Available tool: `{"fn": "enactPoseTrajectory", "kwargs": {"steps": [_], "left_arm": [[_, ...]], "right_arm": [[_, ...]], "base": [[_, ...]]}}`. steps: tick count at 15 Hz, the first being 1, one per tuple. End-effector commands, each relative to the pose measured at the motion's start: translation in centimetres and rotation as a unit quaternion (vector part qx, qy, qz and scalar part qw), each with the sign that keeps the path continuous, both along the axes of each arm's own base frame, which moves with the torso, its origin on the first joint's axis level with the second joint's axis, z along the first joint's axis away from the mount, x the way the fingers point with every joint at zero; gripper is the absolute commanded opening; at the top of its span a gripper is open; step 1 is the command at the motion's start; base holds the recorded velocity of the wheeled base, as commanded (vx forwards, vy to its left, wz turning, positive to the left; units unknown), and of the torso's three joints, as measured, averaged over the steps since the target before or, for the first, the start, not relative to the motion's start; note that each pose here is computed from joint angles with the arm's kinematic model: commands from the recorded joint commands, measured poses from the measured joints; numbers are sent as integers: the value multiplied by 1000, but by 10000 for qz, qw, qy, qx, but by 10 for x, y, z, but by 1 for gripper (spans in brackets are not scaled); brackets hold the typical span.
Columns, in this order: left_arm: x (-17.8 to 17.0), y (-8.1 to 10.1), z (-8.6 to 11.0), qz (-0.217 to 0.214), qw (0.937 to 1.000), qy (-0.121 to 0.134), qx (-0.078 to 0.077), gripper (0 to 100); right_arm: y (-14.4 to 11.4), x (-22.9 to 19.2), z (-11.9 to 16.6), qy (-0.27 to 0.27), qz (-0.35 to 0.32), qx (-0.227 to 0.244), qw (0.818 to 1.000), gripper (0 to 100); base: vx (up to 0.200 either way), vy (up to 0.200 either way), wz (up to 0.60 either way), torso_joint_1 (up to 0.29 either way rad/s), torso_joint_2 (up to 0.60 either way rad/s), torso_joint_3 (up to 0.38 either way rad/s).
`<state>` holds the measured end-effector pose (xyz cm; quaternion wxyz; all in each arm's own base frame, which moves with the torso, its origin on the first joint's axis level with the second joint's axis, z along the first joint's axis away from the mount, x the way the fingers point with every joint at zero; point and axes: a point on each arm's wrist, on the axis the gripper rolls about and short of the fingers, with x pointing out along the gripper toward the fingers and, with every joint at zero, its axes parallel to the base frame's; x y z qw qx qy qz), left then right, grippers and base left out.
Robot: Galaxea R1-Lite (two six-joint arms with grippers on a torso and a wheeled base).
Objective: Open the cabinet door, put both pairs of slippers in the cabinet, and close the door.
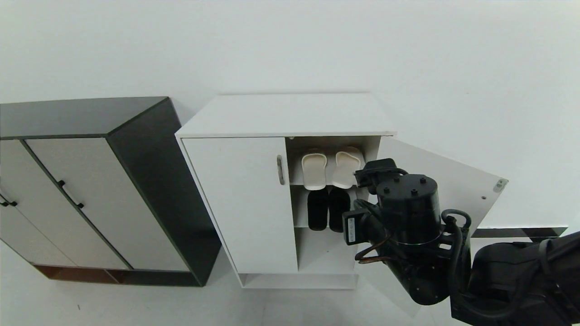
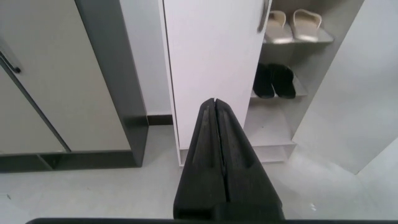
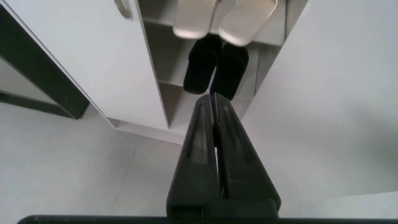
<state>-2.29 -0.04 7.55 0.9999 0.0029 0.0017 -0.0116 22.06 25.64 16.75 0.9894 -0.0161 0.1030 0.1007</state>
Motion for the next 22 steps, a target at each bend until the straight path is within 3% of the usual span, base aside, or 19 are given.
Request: {"fn": "enactPoseTrajectory", "kwargs": {"steps": [1,10,20,22], "left_arm": [[0,0,0,1,10000,-2,2,0],[0,0,0,1,10000,-2,2,0],[0,0,0,1,10000,6,10,0],[0,0,0,1,10000,-2,10,0]], "right_arm": [[1,-1,-1,6,12,-1,10000,0],[1,0,-4,15,75,39,10000,0],[0,-2,-8,56,152,0,9999,0],[0,-2,-6,40,145,16,9999,0]], "base": [[0,0,0,232,-530,-300],[0,0,0,232,-536,-305],[0,0,0,10,-23,-13],[0,0,-600,5,-2,0]]}}
